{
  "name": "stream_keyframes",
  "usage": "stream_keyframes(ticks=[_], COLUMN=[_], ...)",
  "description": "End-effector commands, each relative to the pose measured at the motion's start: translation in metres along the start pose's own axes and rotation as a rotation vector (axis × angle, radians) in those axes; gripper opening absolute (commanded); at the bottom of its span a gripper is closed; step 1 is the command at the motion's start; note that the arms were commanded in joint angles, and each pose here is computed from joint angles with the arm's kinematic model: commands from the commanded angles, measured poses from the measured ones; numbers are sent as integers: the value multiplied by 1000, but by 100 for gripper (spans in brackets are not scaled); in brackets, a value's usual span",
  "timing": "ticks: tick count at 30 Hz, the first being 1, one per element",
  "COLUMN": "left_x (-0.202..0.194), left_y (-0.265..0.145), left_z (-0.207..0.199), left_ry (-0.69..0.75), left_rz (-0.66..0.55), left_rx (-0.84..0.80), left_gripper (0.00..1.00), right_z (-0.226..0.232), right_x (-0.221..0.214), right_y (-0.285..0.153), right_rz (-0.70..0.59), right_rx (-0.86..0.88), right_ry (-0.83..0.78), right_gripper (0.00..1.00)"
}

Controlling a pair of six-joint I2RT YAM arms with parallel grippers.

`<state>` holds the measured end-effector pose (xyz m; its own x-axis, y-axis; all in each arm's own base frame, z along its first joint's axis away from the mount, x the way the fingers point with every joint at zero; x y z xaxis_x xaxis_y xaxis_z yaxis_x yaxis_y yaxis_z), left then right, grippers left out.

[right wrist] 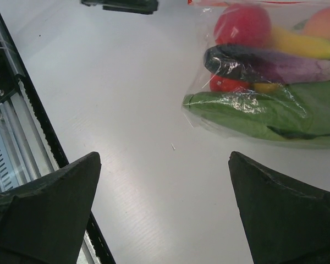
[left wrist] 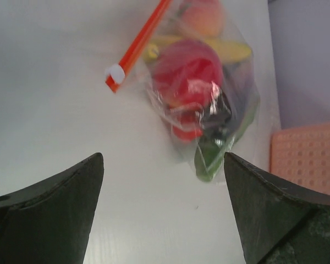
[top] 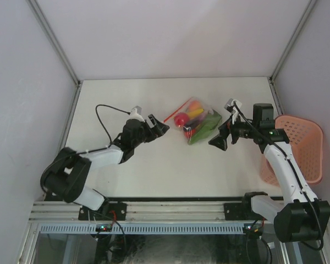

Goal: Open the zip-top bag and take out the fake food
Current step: Pick up the zipper food storage bag at the center of the board.

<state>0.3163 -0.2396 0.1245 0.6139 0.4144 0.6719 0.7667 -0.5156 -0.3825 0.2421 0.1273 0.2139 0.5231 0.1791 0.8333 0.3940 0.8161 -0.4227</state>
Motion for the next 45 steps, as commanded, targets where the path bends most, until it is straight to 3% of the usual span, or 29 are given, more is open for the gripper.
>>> stream_keyframes(ticks=[1, 6, 8, 12, 15, 21, 24, 28, 38, 42, 45], left_x=[53, 62, 61, 55, 56, 57, 62, 76, 115, 130, 135], left_y=[32, 62, 76, 101, 113, 120, 108, 85, 21, -9, -32], left_z=[-28, -23, -23, -26, -25, -21, -23, -32, -75, -93, -106], left_ry=[-239, -374, -427, -495, -524, -475, -355, -160, 446, 679, 889], left_rz=[-188, -273, -268, -262, -288, -293, -295, -297, -250, -241, -214], left_rx=[-140, -181, -194, -210, -222, -206, -183, -179, -215, -246, -297], left_gripper=[92, 94, 99, 98, 84, 34, 13, 1, 0, 0, 0], right_z=[-3, -5, -6, -10, -10, -13, -13, -12, 16, 33, 54], right_x=[11, 9, 7, 6, 4, 3, 3, 3, 10, 26, 36], right_y=[0, 0, 1, 2, 3, 4, 4, 2, -17, -20, -22], right_rz=[-33, -26, -20, -11, -5, 1, -2, -10, -111, -162, -219], right_rx=[-22, -27, -28, -34, -30, -31, -30, -18, 165, 215, 315], right_ry=[-86, -88, -88, -87, -83, -79, -78, -70, -129, -296, -530], right_gripper=[99, 99, 99, 99, 99, 99, 99, 99, 99, 99, 99])
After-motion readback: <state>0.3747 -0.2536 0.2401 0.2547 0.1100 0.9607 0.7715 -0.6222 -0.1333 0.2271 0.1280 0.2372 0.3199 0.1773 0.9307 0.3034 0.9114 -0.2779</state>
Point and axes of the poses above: each gripper's point midway between its finger pads, its own y axis out along the fingers, its own z axis along the line the jaws close on, x = y × z, the point moved 2 cm from there along -y, back along the fingers, and after that the axes turned 6 degrees about y, right-handed, at the moved point
